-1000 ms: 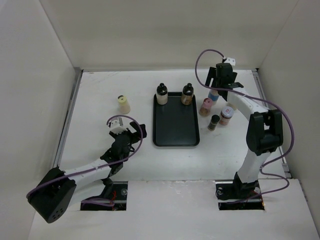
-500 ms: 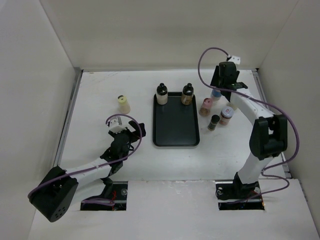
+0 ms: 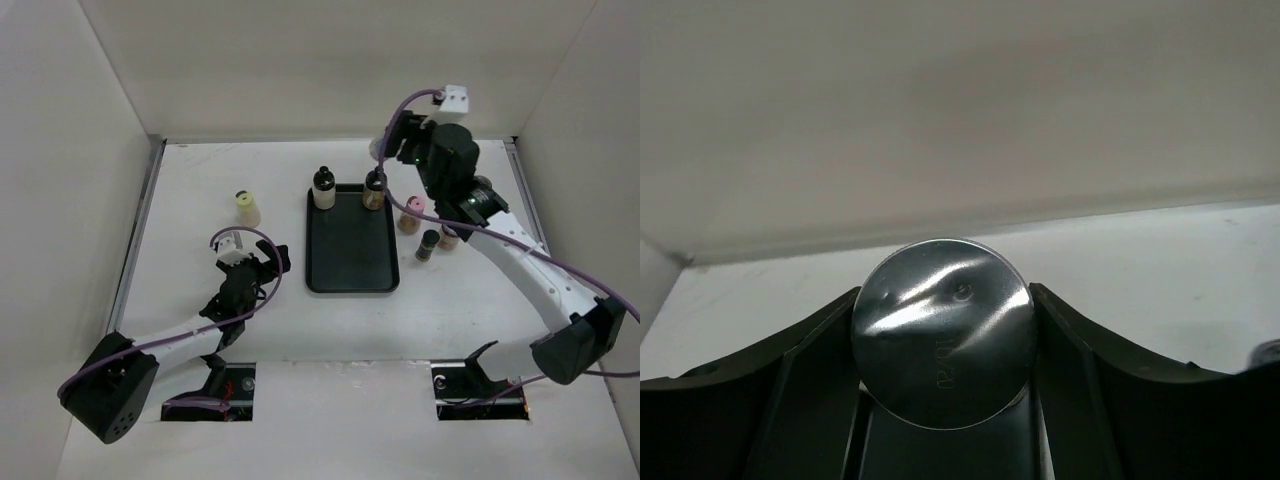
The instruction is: Organize the condiment bottles
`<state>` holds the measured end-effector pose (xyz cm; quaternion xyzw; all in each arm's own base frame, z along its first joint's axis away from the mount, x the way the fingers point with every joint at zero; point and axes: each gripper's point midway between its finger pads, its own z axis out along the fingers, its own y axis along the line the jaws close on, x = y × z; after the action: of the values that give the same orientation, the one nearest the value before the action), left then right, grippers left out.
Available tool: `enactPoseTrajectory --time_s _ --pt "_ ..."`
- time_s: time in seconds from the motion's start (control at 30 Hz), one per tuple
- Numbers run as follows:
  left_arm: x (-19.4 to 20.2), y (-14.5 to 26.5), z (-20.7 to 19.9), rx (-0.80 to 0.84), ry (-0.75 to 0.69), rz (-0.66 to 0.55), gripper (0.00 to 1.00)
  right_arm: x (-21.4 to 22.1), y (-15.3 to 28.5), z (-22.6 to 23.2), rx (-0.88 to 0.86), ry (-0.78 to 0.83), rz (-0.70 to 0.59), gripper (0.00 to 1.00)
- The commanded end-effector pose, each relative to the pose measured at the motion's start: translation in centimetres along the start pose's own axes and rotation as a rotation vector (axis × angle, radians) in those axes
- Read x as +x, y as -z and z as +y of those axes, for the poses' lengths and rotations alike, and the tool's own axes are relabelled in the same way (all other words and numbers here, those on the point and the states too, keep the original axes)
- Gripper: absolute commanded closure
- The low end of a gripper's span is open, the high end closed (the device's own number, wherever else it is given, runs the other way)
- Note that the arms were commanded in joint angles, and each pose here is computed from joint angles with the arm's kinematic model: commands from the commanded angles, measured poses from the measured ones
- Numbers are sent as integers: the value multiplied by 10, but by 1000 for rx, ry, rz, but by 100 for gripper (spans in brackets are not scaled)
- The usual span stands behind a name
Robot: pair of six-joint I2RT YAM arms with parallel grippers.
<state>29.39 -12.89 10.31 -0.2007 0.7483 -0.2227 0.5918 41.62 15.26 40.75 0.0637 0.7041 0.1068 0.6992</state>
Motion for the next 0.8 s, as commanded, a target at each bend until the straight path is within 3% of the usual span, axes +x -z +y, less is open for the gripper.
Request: enactPoseTrajectory --time_s 0.0,0.13,0.3,0.63,0.77 --pt "-10 -4 -12 39 27 -33 0 26 -5 51 -151 3 51 61" --pt "-13 -2 -14 50 34 -38 0 76 -15 89 -228 19 154 61" --pt "-12 -2 -12 50 35 -34 0 121 -35 101 -239 47 224 60" --pt "-10 -4 -13 53 36 -25 0 203 -59 87 -190 128 346 60" --pt "-7 -5 -13 54 32 -14 0 216 -67 78 -154 156 360 60"
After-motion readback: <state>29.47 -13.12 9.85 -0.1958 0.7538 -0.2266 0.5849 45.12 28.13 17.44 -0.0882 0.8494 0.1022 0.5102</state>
